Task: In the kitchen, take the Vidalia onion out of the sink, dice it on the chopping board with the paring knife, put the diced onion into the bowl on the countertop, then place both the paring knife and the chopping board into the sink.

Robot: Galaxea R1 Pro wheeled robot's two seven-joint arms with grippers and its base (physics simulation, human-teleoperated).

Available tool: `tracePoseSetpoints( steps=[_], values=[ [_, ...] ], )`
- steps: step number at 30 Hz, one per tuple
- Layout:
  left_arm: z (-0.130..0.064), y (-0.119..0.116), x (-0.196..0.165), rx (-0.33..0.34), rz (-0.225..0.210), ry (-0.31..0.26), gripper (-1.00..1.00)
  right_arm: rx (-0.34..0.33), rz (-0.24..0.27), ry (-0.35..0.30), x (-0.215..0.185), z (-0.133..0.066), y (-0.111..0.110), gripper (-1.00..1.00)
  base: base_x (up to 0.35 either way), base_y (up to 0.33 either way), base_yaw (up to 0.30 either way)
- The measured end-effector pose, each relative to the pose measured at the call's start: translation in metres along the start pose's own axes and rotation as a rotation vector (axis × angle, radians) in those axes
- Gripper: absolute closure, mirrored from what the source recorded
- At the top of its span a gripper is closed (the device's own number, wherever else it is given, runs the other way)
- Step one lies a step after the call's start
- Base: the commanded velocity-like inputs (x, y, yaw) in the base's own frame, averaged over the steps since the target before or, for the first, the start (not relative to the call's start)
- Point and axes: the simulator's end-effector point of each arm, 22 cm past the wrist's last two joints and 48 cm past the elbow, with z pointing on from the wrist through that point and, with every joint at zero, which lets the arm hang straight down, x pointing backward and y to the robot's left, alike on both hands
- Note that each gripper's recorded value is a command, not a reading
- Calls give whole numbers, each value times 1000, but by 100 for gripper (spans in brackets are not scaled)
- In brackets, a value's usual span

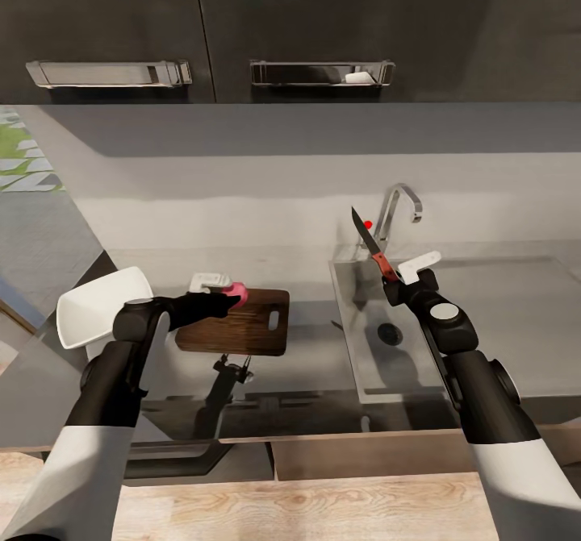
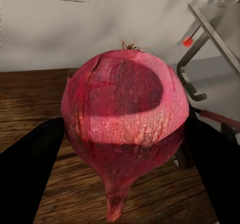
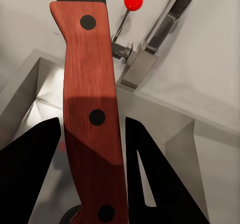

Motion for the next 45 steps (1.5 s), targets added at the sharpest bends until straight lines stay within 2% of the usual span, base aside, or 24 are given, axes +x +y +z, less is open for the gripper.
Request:
tracePoseSetpoints(
  steps=[9,17,45],
  values=[
    [-2,9,2,-16,5,6,100,0,0,1,0,0,0,100,0,0,0],
    [4,19,19,-28,-9,47,100,0,0,1,0,0,0,100,0,0,0],
    [6,23,23,-46,-12,55,100,-3,0,4,2,0,1,100,2,0,0]
  ],
)
